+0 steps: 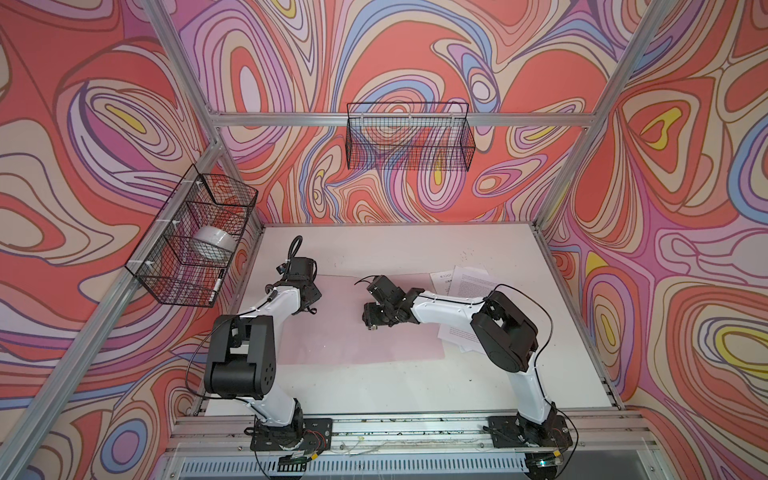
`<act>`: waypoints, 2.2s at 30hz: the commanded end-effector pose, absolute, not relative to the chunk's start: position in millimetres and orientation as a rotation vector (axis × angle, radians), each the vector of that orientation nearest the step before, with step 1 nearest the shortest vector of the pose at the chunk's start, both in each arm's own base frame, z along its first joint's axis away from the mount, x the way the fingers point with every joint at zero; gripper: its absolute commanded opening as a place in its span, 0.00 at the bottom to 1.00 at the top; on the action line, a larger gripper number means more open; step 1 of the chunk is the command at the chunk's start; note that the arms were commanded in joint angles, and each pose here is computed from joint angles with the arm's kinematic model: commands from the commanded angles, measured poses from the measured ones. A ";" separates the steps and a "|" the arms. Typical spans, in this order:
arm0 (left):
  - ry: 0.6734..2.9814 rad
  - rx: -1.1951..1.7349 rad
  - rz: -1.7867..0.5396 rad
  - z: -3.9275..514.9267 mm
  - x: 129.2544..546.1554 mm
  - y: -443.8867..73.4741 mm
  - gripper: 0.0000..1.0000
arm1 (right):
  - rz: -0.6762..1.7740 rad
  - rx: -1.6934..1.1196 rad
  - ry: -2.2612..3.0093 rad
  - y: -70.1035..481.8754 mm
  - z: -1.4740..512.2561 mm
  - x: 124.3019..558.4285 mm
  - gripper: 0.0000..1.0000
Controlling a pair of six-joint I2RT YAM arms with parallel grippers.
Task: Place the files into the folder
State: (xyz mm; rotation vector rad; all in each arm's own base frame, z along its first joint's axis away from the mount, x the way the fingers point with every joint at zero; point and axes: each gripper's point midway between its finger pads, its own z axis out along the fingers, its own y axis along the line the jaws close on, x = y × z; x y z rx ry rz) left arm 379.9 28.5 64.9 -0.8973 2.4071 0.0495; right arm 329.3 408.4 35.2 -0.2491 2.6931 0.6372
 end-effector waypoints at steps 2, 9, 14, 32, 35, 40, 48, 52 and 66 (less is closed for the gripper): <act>2.339 -0.847 -0.069 105.4 386.5 13.6 0.46 | 0.501 -0.272 2.767 386.5 22.1 326.1 0.63; 2.320 -0.733 -0.147 137.9 389.9 -23.6 0.46 | 0.498 -0.330 2.709 390.0 57.0 336.1 0.63; 2.314 -0.673 -0.233 153.0 394.8 -53.4 0.46 | 0.477 -0.330 2.679 387.3 74.7 341.5 0.63; 2.308 -0.053 -0.845 165.2 409.9 -324.4 0.47 | 0.374 0.143 2.476 188.1 190.9 359.1 0.62; 2.309 0.013 -0.925 158.0 413.3 -361.4 0.46 | 0.367 0.227 2.489 159.3 181.5 349.8 0.62; 2.280 0.089 -1.053 149.8 426.1 -400.0 0.46 | 0.322 0.380 2.509 112.7 160.8 329.2 0.62; 2.281 0.136 -1.184 123.3 438.0 -433.5 0.45 | 0.296 0.754 2.484 16.8 118.8 288.3 0.57; 2.291 0.126 -1.194 109.4 437.2 -434.2 0.45 | 0.292 0.918 2.466 -7.8 90.5 274.4 0.54; 2.324 0.116 -1.190 82.9 429.0 -428.7 0.45 | 0.336 0.994 2.371 -26.2 67.8 276.3 0.48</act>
